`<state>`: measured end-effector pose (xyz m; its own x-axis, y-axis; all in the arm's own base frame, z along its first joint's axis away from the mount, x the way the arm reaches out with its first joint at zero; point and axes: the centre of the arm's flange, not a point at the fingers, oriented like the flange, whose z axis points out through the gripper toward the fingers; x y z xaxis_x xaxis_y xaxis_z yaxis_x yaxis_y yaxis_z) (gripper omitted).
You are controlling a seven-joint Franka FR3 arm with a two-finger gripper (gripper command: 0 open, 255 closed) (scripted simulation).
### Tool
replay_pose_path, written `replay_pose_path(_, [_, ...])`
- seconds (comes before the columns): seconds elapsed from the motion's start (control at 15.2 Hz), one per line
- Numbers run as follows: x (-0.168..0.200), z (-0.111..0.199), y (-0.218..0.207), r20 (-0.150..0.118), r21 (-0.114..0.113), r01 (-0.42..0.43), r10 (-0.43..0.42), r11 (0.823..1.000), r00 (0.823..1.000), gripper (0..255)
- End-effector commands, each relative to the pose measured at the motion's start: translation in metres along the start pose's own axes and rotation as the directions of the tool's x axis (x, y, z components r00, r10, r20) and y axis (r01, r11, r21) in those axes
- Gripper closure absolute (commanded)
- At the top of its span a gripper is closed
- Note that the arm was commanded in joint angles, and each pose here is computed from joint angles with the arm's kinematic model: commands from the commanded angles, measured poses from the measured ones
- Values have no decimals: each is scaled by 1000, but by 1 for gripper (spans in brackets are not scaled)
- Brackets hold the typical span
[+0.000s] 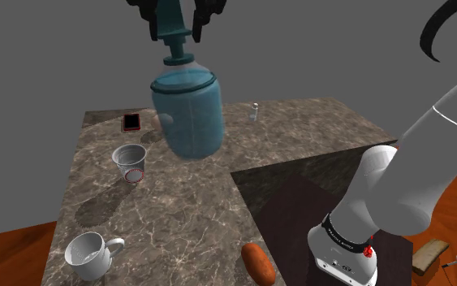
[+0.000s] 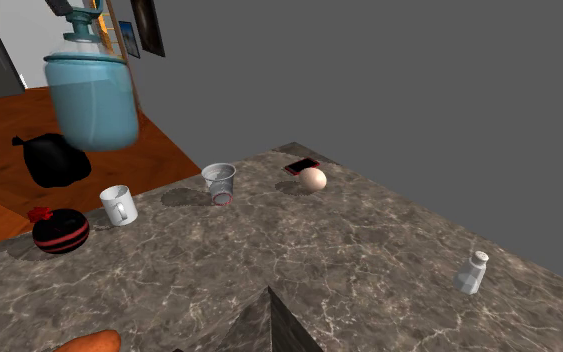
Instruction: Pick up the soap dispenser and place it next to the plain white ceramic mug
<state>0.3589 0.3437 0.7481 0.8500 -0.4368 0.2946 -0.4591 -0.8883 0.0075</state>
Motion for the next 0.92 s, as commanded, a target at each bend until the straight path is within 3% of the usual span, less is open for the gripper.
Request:
replay_pose_path(0.0, [-4,10,0,-1,1,-1,1,1000,1000,255])
replay_pose_path(0.86, [-24,76,-1,-1,1,-1,1,1000,1000,255])
